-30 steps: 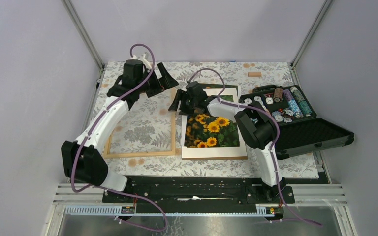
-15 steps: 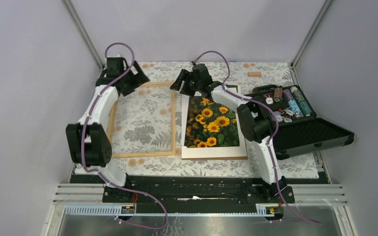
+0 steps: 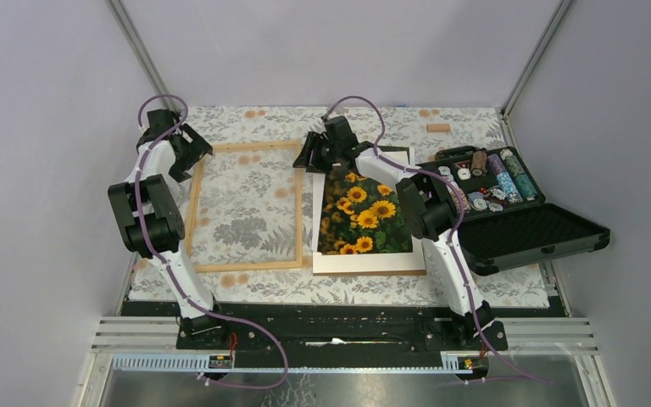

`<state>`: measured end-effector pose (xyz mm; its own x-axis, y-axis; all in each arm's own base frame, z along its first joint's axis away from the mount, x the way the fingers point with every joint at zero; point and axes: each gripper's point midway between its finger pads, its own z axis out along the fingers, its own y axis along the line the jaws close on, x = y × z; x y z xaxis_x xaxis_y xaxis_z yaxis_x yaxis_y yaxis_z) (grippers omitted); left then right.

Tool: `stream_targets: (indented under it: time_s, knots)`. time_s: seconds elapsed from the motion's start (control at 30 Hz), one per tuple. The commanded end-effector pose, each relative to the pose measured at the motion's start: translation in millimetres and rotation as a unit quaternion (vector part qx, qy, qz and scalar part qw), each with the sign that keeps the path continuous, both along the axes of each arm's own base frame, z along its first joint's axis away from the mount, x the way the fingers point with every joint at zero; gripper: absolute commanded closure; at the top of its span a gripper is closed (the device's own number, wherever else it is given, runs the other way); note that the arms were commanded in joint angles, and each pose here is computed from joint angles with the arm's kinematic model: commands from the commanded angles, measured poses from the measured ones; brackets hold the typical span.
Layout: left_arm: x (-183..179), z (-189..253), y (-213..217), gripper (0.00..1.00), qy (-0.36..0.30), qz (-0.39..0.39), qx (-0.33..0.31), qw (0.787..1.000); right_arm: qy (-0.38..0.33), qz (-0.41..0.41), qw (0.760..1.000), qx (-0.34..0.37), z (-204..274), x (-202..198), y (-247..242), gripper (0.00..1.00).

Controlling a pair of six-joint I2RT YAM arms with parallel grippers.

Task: Put the photo into the frame
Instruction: Pick up the photo frame from the center of the board.

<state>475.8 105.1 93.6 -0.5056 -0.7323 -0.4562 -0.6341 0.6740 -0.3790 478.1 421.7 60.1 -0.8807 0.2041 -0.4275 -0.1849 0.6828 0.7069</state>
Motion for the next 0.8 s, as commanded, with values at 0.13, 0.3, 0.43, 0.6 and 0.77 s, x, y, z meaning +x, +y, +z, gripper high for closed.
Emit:
stream_targets:
  time_s: [0.13,0.3,0.43,0.6,0.77]
  knots:
    - [15,35,-25,0.07,-0.042,-0.050,0.013,0.998,0.023,0.021,1.000,-0.005,0,-25,-4,0.39]
    - [-12,33,-144,0.18,-0.017,-0.150,-0.001,0.989,0.060,0.029,0.997,0.026,28,-48,-30,0.30]
    - [-57,16,-215,0.34,0.026,-0.219,0.024,0.975,0.051,0.006,0.998,0.026,55,-59,-77,0.25]
    - [-108,18,-271,0.51,0.054,-0.287,0.068,0.954,0.018,-0.016,1.000,-0.005,81,-79,-129,0.22]
    - [-176,20,-298,0.45,0.079,-0.343,0.108,0.930,0.019,-0.023,0.999,-0.029,74,-109,-153,0.20]
